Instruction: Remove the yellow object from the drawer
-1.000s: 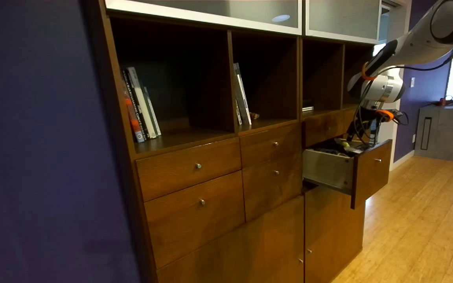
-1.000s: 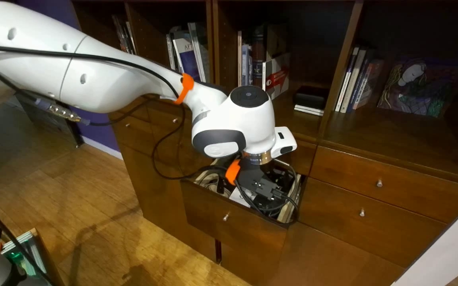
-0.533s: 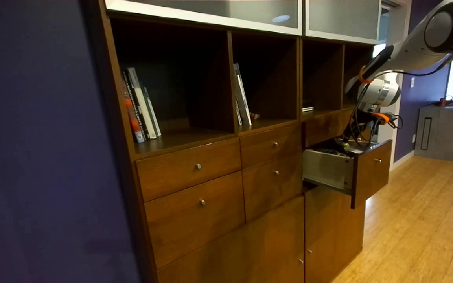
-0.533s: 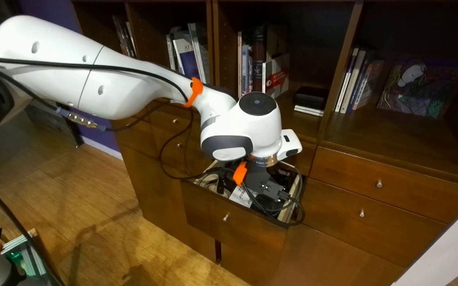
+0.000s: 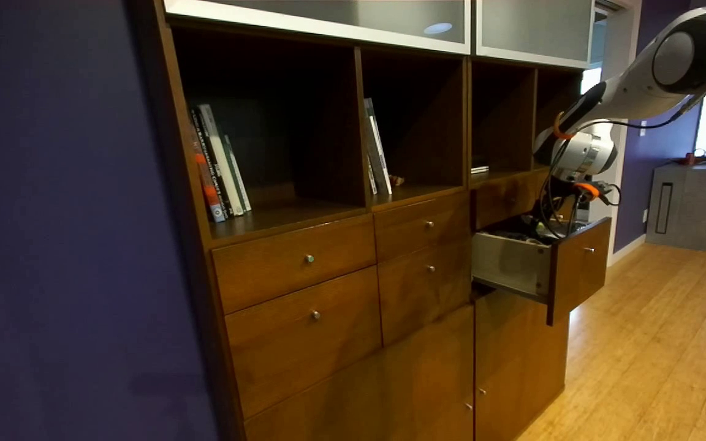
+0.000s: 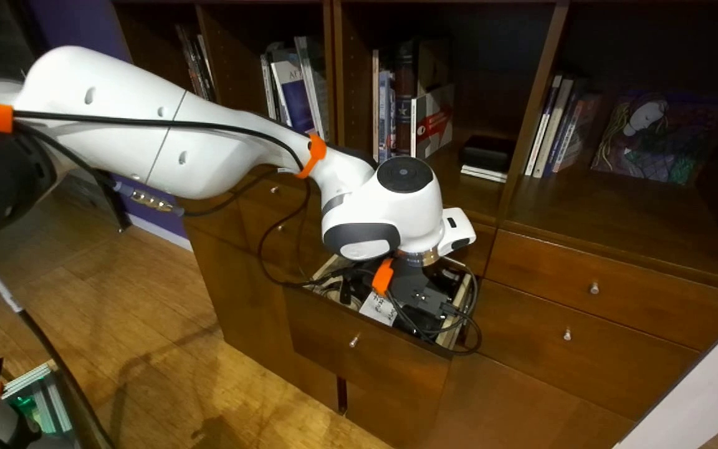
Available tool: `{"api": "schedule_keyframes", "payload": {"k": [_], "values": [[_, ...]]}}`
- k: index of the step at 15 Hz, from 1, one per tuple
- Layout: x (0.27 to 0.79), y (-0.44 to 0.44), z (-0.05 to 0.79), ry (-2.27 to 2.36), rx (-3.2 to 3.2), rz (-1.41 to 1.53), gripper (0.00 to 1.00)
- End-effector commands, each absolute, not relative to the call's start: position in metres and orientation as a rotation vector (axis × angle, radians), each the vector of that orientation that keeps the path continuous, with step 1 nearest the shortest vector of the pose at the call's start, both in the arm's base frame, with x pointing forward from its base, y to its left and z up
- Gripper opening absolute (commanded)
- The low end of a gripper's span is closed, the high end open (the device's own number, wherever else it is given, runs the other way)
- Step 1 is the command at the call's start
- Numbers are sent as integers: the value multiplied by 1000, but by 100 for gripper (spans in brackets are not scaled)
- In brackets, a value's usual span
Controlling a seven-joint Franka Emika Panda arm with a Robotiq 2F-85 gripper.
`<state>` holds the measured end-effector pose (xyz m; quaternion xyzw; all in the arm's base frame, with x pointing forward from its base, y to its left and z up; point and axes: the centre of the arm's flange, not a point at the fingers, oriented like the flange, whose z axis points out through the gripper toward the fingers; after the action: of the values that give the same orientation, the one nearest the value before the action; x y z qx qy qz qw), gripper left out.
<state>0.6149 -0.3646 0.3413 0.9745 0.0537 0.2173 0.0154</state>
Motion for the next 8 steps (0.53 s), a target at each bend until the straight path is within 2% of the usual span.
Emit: {"api": "schedule_keyframes", "payload": {"k": [1, 2, 4, 5, 6, 7, 8], "values": [[622, -373, 335, 168, 3018, 720, 64], [622, -373, 333, 166, 3020, 719, 63], [622, -373, 330, 173, 3023, 723, 52], [623, -374, 328, 175, 3025, 725, 33], [623, -374, 326, 176, 3024, 722, 31], [623, -375, 325, 174, 3026, 725, 35], [623, -375, 323, 179, 3026, 726, 28]]}}
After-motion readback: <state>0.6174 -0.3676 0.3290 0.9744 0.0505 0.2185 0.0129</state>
